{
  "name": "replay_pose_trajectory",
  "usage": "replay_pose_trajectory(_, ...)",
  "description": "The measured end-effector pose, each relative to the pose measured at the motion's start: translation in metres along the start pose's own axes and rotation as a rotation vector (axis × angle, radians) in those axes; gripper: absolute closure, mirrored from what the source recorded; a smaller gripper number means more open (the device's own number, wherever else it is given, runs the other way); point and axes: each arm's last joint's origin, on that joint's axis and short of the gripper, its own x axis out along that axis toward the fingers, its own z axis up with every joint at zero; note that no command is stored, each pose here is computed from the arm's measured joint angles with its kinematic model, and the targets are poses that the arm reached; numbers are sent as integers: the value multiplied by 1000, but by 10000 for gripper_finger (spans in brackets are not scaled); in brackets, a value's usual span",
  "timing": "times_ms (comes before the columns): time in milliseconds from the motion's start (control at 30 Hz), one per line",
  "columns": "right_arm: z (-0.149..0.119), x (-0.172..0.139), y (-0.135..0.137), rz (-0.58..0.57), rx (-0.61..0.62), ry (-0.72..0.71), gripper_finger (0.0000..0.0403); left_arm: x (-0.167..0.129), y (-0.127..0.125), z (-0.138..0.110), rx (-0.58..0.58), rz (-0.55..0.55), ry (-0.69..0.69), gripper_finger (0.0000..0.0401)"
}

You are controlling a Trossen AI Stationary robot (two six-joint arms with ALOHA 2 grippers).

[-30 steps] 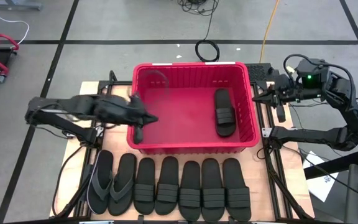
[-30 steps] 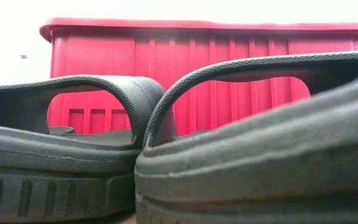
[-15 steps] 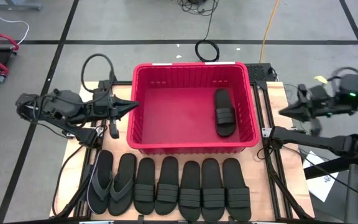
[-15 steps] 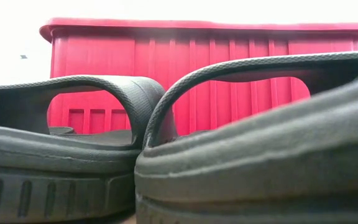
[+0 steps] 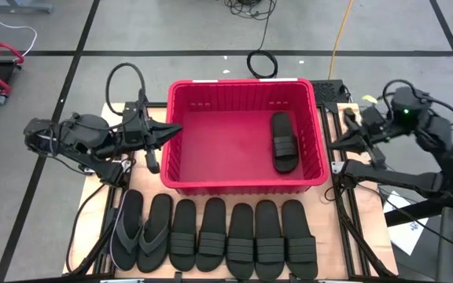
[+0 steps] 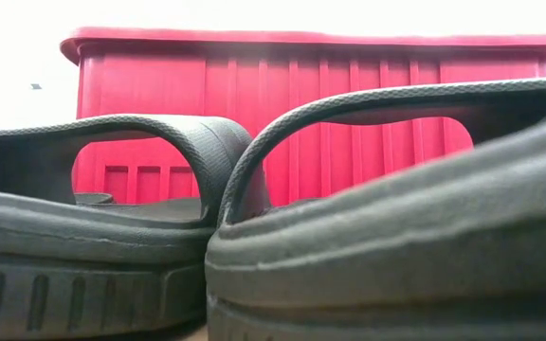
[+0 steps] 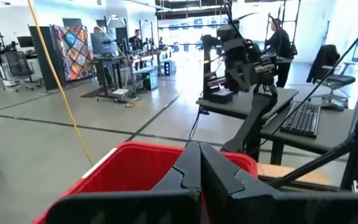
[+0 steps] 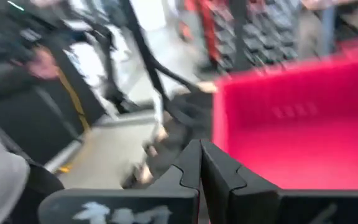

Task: Pick and place slides into bin
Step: Put the black slide into the red bin

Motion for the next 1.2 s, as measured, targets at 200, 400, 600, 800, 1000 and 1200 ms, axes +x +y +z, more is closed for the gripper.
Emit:
replay_pose_trajectory(200, 15, 17, -6, 107, -68, -76, 403, 12, -8, -6, -38, 0, 21, 401)
replay_pose_trajectory(400, 3, 54, -19, 195, -51, -47, 403, 18, -14, -8, -58, -7, 18, 401)
replay_pose_trajectory(600, -16, 82, 5, 290, -50, -111, 403, 11, -15, -5, 0, -35, 9, 401)
replay_pose_trajectory(800, -32, 100, 50, 327, -43, -50, 403, -4, -8, 1, 4, -52, -7, 400)
replay_pose_trajectory(1000, -64, 128, 98, 253, -77, 181, 403, -20, 1, 1, 21, -74, 28, 400)
replay_pose_trajectory(1200, -81, 142, 120, 114, -12, 427, 403, -28, 7, 0, 33, -94, 46, 400)
